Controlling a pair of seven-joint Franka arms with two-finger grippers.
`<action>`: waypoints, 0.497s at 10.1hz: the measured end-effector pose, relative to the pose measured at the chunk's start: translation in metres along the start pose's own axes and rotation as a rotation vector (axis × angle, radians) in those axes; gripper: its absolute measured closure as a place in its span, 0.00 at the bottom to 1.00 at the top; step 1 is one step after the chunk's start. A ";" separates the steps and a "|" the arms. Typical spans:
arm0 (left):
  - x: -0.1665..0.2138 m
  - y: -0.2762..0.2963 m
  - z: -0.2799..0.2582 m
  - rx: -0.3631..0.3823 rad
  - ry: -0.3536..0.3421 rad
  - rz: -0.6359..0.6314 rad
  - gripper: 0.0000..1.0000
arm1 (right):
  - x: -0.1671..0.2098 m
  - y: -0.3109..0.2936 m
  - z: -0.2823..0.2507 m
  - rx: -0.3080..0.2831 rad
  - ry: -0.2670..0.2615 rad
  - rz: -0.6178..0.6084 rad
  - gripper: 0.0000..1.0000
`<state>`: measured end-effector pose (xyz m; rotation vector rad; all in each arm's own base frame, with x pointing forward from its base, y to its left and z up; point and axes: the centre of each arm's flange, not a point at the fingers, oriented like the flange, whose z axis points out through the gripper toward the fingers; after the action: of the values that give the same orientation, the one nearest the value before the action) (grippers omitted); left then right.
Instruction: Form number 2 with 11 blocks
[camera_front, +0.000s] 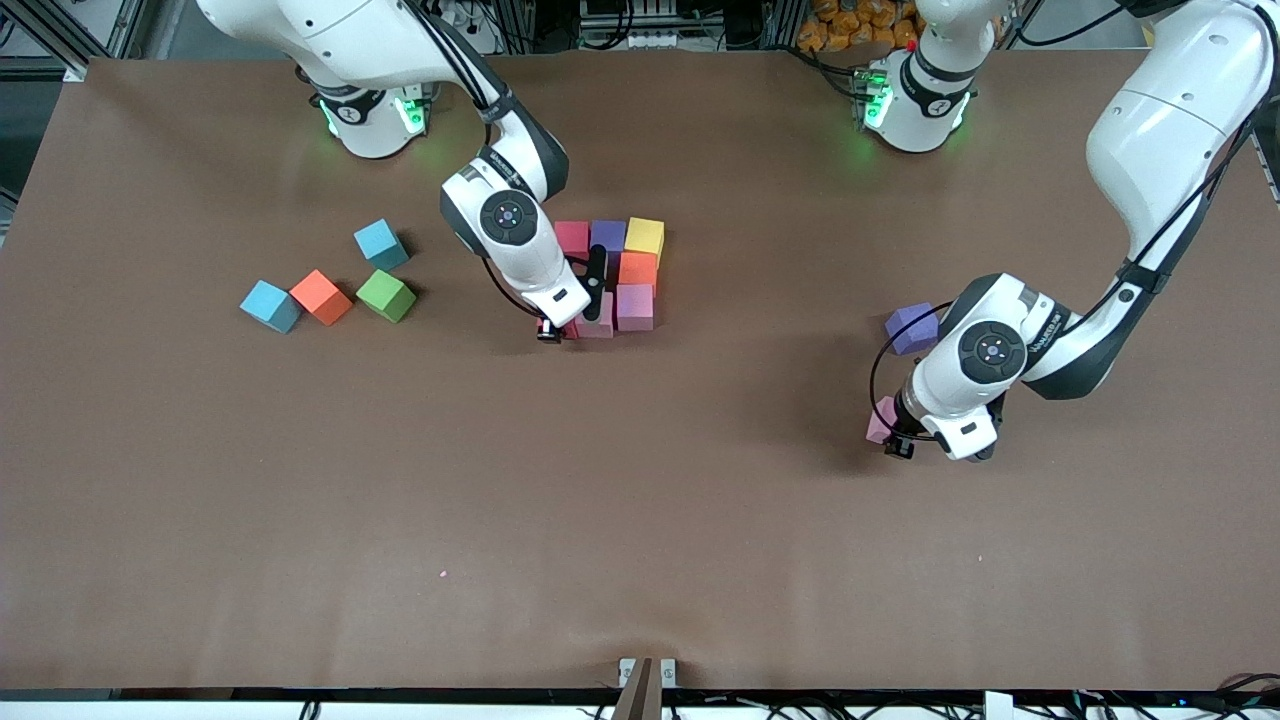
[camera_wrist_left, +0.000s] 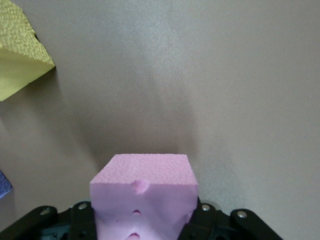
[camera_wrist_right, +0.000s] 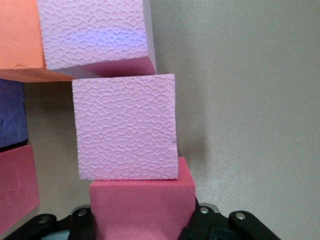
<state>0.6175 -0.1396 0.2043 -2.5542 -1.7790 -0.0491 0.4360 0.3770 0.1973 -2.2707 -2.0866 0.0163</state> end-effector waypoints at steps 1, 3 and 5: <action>-0.001 0.000 0.000 0.000 0.000 0.001 0.41 | 0.001 -0.001 0.001 0.001 0.000 -0.003 0.41; -0.002 0.000 0.000 0.000 0.000 0.003 0.41 | 0.003 -0.004 0.003 0.004 -0.003 -0.008 0.41; -0.004 0.000 0.000 0.001 0.000 0.006 0.41 | 0.004 -0.006 0.004 0.006 -0.004 -0.012 0.41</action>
<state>0.6165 -0.1432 0.2042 -2.5589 -1.7709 -0.0489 0.4303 0.3821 0.1937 -2.2560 -2.0994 0.0266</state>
